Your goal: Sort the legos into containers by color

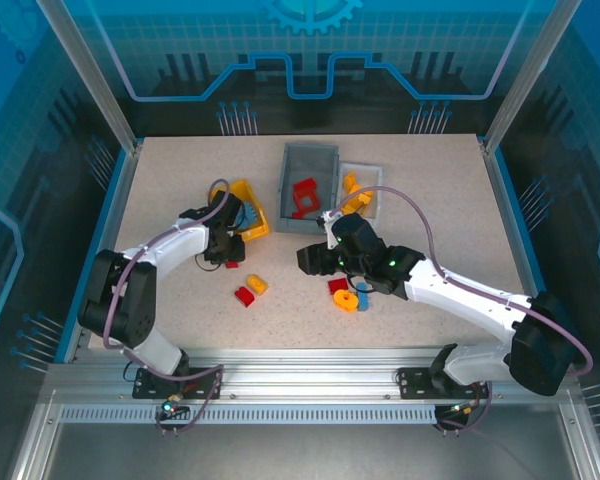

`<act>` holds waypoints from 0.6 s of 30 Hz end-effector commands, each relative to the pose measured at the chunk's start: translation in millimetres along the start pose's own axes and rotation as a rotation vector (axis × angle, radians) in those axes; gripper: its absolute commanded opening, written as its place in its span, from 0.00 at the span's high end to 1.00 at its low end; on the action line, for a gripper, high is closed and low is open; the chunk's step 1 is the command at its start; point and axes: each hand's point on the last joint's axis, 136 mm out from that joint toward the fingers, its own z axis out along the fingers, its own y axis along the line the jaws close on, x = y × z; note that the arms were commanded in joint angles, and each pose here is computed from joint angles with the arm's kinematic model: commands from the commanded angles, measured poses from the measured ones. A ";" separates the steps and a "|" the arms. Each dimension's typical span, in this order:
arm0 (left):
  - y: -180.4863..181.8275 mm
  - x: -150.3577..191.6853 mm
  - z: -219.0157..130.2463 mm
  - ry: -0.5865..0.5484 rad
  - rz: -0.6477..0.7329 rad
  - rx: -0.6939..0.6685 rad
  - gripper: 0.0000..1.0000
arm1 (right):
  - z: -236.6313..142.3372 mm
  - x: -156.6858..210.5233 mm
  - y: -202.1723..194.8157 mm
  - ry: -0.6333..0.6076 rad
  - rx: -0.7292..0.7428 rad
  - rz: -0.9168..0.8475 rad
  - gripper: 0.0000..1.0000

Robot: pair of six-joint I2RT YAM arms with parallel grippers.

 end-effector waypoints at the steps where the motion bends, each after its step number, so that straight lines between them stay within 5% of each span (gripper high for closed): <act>1: -0.4 3.9 8.3 0.086 -0.013 0.015 0.76 | -9.6 -11.2 2.1 -0.033 -0.009 -0.002 0.38; 8: -0.5 5.6 33.5 0.194 0.019 -0.023 0.80 | -18.2 -11.6 -0.1 -0.045 -0.003 0.005 0.38; 18: 19.8 32.5 21.4 0.414 0.104 -0.143 0.85 | -16.4 -12.3 1.0 -0.045 -0.013 0.017 0.38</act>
